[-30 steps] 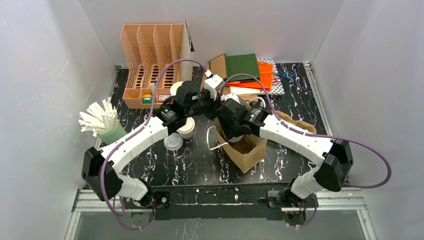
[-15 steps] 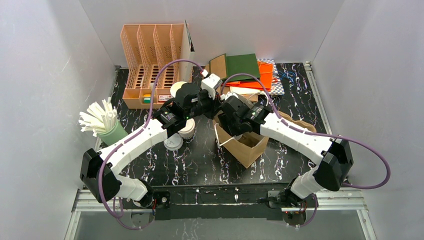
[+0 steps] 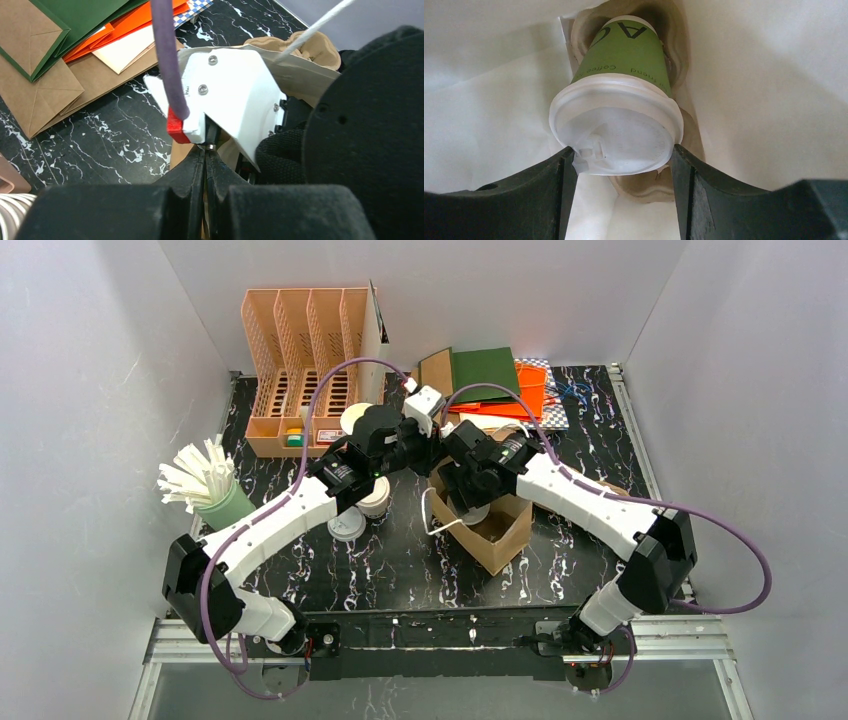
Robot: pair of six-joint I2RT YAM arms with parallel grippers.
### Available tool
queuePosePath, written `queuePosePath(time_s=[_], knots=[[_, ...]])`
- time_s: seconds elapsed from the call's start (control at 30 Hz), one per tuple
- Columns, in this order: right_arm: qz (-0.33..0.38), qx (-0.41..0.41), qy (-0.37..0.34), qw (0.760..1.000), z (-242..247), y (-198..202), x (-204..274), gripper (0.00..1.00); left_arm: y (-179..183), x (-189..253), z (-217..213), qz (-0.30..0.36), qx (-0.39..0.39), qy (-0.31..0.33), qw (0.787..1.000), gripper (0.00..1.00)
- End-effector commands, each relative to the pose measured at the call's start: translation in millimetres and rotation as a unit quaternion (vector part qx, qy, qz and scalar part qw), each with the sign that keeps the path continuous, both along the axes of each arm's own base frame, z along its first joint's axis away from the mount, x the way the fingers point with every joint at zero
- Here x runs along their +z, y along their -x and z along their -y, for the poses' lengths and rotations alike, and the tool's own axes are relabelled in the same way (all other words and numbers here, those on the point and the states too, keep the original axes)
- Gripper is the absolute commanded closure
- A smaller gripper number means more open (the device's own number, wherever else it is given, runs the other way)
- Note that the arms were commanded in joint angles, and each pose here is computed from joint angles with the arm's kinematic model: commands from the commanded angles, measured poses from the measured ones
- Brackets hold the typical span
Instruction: Pack the takeout coffee
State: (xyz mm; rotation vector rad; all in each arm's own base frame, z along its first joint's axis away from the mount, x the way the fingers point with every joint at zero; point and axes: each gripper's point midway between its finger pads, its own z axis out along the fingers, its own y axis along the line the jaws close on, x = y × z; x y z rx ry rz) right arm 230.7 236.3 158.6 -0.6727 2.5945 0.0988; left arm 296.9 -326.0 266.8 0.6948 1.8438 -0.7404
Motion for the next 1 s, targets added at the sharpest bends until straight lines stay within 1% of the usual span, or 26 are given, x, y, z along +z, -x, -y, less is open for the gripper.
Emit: queuePosePath(time_s=[0.0,0.23,0.37,0.53,0.67,0.83,0.97], knots=[[-0.008,0.004,0.005,1.0,-1,-5,0,0.72,4,31,18,0.024,-0.035,0.052,0.998,1.0],[0.004,0.003,0.011,1.0,-11,-21,-10,0.72,-1,34,17,0.04,-0.019,0.077,0.996,1.0],[0.023,-0.006,0.012,1.0,-13,-34,-10,0.72,3,29,18,0.036,-0.03,0.074,0.996,1.0],[0.053,-0.015,-0.012,0.998,-15,-45,1,0.71,9,22,19,0.028,-0.045,0.063,0.997,1.0],[0.07,-0.024,-0.047,0.996,-13,-48,19,0.72,9,21,19,0.029,-0.049,0.058,0.997,1.0],[0.058,-0.044,-0.121,0.99,-4,-49,45,0.71,8,20,17,0.04,-0.052,0.046,0.997,1.0],[0.055,-0.066,-0.155,0.984,11,-49,65,0.71,9,18,15,0.043,-0.051,0.041,0.997,1.0]])
